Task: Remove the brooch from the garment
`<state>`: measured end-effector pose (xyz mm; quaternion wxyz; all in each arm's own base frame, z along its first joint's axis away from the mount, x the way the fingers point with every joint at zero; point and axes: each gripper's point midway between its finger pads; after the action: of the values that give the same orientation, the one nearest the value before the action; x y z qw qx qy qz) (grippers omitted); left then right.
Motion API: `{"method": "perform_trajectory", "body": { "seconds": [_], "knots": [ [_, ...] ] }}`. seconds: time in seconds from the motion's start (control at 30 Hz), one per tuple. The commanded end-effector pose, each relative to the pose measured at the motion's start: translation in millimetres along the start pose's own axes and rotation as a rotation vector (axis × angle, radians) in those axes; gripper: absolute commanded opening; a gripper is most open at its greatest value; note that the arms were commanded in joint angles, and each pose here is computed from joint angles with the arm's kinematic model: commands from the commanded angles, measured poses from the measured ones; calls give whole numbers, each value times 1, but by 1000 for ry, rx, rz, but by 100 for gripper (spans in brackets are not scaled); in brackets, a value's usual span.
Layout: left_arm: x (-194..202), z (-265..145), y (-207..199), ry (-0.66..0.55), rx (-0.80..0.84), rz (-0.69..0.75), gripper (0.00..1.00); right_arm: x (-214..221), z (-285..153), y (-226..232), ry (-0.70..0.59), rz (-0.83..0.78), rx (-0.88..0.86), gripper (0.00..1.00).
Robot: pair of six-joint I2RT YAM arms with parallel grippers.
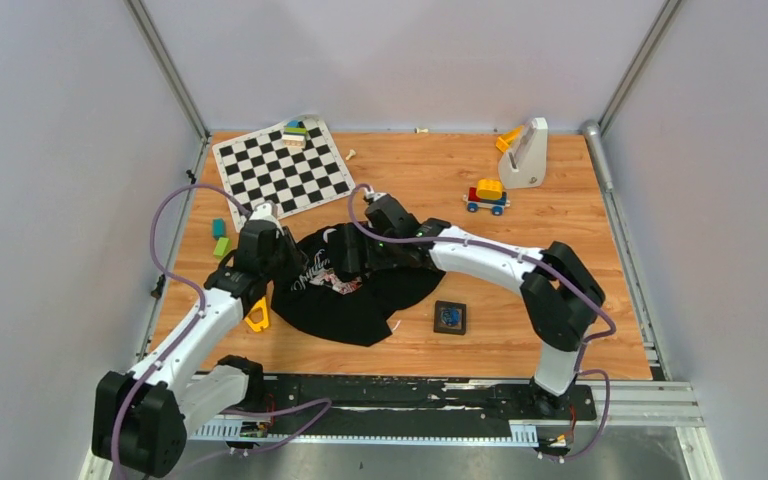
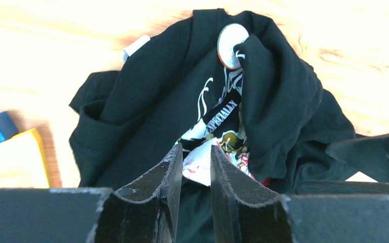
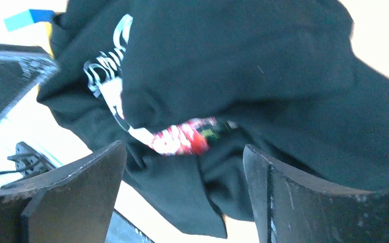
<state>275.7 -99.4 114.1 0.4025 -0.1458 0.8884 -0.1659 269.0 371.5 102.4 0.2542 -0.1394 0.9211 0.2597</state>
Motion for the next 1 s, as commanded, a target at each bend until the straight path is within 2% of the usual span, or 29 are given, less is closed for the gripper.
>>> {"method": "perform_trajectory", "body": {
  "seconds": [0.0, 0.03, 0.07, 0.17, 0.23, 0.27, 0.3, 0.33, 0.43, 0.53, 0.63, 0.8, 0.97],
  "knots": [
    [-19, 11, -20, -19, 117, -45, 34, -51, 22, 39, -140, -87, -57, 94],
    [-20, 15, -17, -9, 108, -46, 33, -57, 31, 36, -148, -95, -18, 99],
    [-24, 17, -14, -13, 102, -58, 32, -58, 42, 29, -137, -97, 31, 100],
    [-26, 26, -7, 8, 107, -87, 30, -62, 68, 18, -106, -119, 112, 99],
    [-27, 29, -5, 17, 107, -90, 30, -63, 81, 6, -106, -127, 172, 95],
    [-28, 29, -5, 17, 105, -86, 30, -68, 84, 1, -122, -129, 208, 89],
    [-28, 31, -4, 22, 105, -87, 30, -73, 86, -7, -141, -127, 248, 79],
    [-27, 32, -5, 25, 107, -88, 31, -77, 86, -11, -147, -121, 258, 63],
    [-22, 36, -12, 47, 154, -91, 31, -83, 80, -14, -146, -95, 224, 23],
    [-17, 37, -25, 77, 236, -79, 32, -89, 66, -7, -192, -117, 159, 2],
    [-18, 35, -43, 77, 350, -68, 37, -88, 45, 5, -250, -145, 64, 0],
    [-24, 28, -53, 54, 405, -69, 42, -65, 19, 8, -290, -183, -51, 0],
    [-20, 16, -76, 111, 524, -90, 45, -58, 3, 10, -301, -200, -76, 0]
  ]
}}
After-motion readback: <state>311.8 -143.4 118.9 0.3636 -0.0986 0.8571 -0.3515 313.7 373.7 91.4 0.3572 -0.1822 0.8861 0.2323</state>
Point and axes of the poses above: each gripper's point midway between its finger pads, its own z axis out along the fingers, its own y axis along the line the jaws close on, x = y × z, and after that the axes turned 3 degrees about -z, right-handed
